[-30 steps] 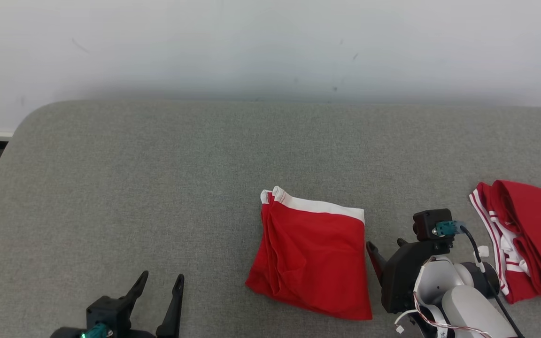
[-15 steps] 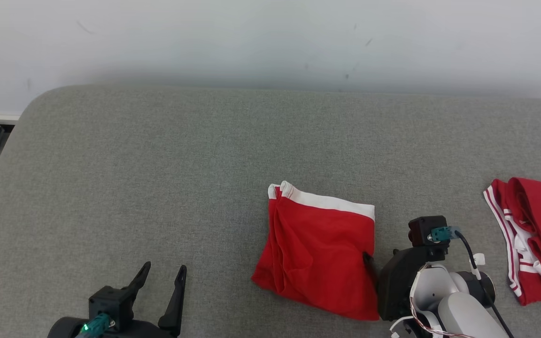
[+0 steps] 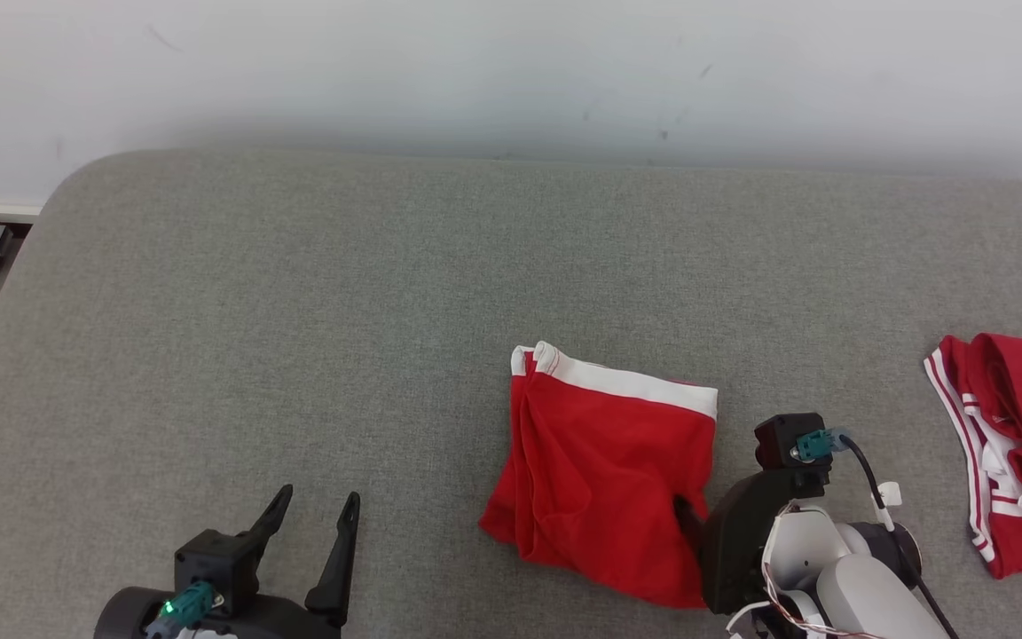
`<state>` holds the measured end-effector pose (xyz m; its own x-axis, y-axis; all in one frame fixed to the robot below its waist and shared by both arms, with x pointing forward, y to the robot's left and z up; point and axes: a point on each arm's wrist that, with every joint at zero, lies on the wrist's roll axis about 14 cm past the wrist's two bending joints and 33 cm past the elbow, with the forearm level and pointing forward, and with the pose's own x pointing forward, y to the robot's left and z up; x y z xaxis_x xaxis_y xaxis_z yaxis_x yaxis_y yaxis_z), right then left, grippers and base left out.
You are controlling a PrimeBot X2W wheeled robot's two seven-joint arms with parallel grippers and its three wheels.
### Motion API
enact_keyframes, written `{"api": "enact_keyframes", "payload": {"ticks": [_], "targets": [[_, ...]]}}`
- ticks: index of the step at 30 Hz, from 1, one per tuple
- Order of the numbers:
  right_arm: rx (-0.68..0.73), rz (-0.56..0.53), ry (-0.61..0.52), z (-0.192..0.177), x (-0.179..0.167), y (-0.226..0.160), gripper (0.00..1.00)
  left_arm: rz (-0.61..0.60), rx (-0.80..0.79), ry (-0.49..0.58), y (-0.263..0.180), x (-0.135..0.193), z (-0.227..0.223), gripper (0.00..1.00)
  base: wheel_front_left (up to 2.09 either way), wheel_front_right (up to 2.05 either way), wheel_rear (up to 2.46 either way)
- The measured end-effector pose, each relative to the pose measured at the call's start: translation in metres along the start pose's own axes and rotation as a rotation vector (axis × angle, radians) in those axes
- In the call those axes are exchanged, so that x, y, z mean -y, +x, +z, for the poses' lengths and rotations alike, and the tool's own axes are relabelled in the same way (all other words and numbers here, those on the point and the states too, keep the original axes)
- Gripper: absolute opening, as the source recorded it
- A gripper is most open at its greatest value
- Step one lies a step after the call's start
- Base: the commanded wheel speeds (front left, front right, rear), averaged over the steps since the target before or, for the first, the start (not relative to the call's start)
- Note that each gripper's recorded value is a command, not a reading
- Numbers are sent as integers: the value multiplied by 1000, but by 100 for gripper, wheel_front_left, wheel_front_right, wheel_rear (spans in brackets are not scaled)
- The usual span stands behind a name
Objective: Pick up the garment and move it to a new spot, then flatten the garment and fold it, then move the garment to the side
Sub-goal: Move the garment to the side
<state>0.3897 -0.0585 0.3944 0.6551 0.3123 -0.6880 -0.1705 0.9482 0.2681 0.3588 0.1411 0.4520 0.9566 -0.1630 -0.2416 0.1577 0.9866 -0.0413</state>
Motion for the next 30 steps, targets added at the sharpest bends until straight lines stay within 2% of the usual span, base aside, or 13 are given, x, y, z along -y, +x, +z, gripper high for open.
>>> {"api": "enact_keyframes", "payload": {"ticks": [1, 2, 3, 4, 6, 10, 12, 14, 18, 30], "targets": [[-8, 1, 2, -1, 0, 1, 98, 1, -1, 0, 0, 0, 0, 100, 0, 0, 0], [-15, 3, 4, -2, -1, 1, 84, 2, -2, 0, 0, 0, -1, 100, 0, 0, 0], [-15, 3, 4, -2, -1, 1, 56, 2, -2, 0, 0, 0, -1, 100, 0, 0, 0], [-18, 3, 4, -3, -1, 2, 42, 3, -3, 0, 0, -1, -1, 100, 0, 0, 0], [-22, 5, 2, -3, -2, 3, 34, 4, -4, 0, -1, -1, -1, 100, 0, 0, 0], [-27, 10, 1, 0, -5, 5, 26, 2, -2, 4, 1, -1, 0, 100, 0, 0, 0], [-33, 9, 2, -1, -4, 6, 9, 2, 1, 0, 1, 1, 1, 100, 0, 0, 0], [-33, 11, 0, 0, -5, 6, 0, 5, 3, -1, 0, 0, 1, 100, 0, 0, 0], [-17, 1, -11, 6, -4, 6, 0, 11, 2, -1, -3, -2, 1, 100, 0, 0, 0], [166, -78, -217, 59, 0, -20, 0, 14, 26, -4, -10, 1, 5, 100, 0, 0, 0]]}}
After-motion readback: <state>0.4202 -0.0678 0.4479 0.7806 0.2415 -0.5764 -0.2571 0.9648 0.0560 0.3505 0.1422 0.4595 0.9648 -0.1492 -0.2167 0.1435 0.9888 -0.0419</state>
